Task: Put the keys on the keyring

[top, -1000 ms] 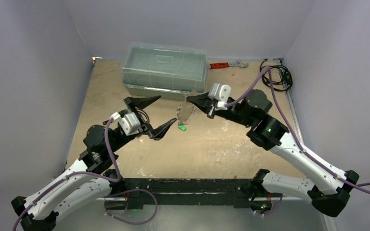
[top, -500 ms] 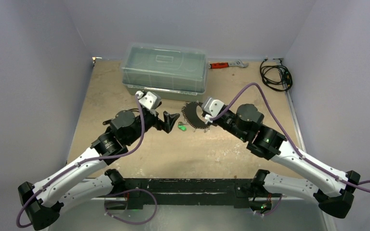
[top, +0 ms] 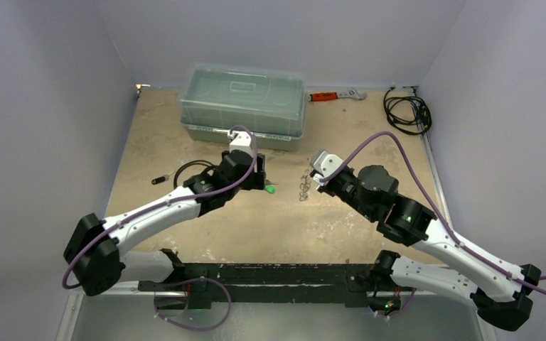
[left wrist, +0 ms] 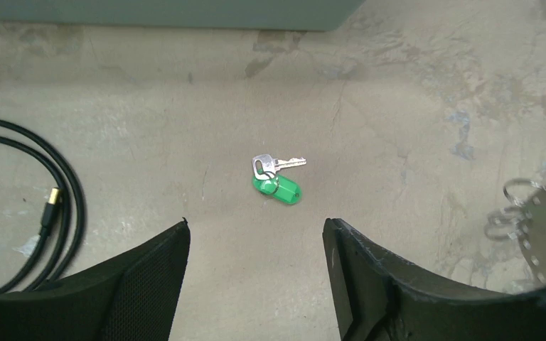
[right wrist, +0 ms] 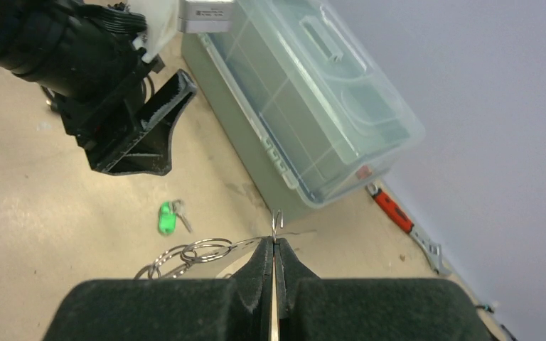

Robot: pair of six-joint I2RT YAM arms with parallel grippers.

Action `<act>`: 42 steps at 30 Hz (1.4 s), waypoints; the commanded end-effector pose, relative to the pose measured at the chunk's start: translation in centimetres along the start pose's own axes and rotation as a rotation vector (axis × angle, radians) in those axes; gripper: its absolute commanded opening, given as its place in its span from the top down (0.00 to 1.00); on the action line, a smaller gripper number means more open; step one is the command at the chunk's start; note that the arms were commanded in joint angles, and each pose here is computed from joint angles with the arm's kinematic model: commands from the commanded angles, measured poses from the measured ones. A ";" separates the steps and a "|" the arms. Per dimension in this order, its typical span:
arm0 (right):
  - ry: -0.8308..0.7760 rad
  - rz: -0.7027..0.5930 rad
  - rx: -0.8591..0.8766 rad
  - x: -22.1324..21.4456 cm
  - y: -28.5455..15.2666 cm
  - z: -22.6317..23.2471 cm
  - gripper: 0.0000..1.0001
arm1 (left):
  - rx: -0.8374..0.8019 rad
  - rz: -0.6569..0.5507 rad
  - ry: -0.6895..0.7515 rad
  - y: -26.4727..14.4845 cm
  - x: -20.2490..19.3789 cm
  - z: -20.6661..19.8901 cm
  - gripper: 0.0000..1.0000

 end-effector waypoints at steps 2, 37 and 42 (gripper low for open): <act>0.032 0.031 -0.036 0.0 -1.3 -0.5 1.00 | 0.106 0.058 -0.127 2.6 -1.0 -0.9 0.34; 0.025 -0.017 -0.040 0.3 -2.7 -0.7 1.00 | 0.180 0.339 0.157 12.5 -5.8 -2.8 0.76; 0.025 -0.022 -0.039 0.2 -2.7 -0.7 1.00 | 0.185 0.334 0.157 12.5 -5.9 -2.6 0.79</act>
Point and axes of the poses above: each gripper's point midway between its finger pads, its own y axis out along the fingers, its own z axis along the line the jaws close on, x = y × z, the point moved 9 cm from there along -y, back along the fingers, and after that the axes turned 5 degrees about -y, right-handed, at the moved point
